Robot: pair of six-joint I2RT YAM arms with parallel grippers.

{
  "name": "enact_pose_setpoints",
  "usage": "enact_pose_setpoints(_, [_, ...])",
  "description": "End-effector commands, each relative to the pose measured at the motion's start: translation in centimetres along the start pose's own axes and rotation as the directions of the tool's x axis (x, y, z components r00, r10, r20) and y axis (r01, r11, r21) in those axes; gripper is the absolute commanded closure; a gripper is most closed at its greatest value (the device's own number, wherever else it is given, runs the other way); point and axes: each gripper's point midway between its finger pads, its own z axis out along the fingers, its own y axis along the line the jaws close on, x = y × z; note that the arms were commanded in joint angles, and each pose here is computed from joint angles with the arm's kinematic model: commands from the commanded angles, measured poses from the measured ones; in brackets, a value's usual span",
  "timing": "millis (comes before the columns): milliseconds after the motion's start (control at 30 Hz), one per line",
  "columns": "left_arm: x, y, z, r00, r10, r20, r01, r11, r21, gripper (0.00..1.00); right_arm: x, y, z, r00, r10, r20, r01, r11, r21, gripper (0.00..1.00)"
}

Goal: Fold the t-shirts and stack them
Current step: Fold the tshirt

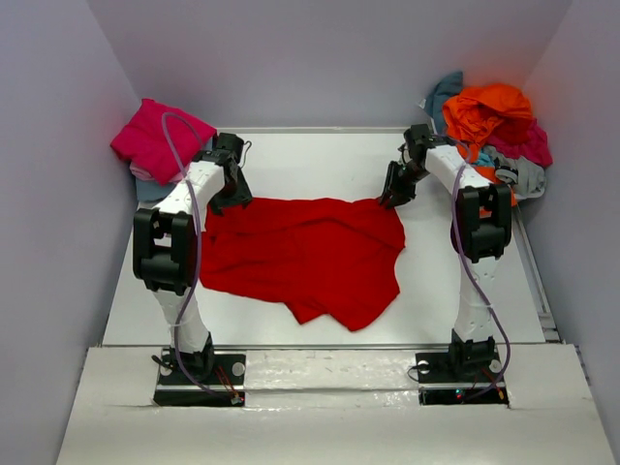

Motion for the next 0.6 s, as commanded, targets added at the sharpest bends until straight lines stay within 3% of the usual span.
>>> enact_pose_setpoints(0, [-0.6, -0.1, -0.2, 1.0, 0.003, 0.025, -0.003, 1.0, -0.002, 0.31, 0.4, 2.1, -2.6, 0.998, -0.042, 0.036, 0.042, 0.999, -0.023, 0.65])
enact_pose_setpoints(100, [-0.5, 0.0, -0.2, 1.0, 0.004, 0.025, -0.004, 1.0, -0.004, 0.32, 0.5, 2.0, -2.6, 0.999, -0.041, 0.034, 0.041, 0.999, -0.022, 0.66])
enact_pose_setpoints(400, [-0.3, 0.1, 0.0, 1.0, 0.007, 0.022, -0.007, 1.0, -0.011, 0.32, 1.5, 2.1, -2.7, 0.999, -0.042, 0.015, 0.042, 0.999, -0.019, 0.9])
enact_pose_setpoints(567, [-0.3, 0.1, 0.1, 1.0, 0.008, 0.022, -0.008, 1.0, -0.012, 0.32, 2.5, 3.1, -3.9, 0.998, -0.067, 0.002, 0.067, 0.997, -0.026, 0.92])
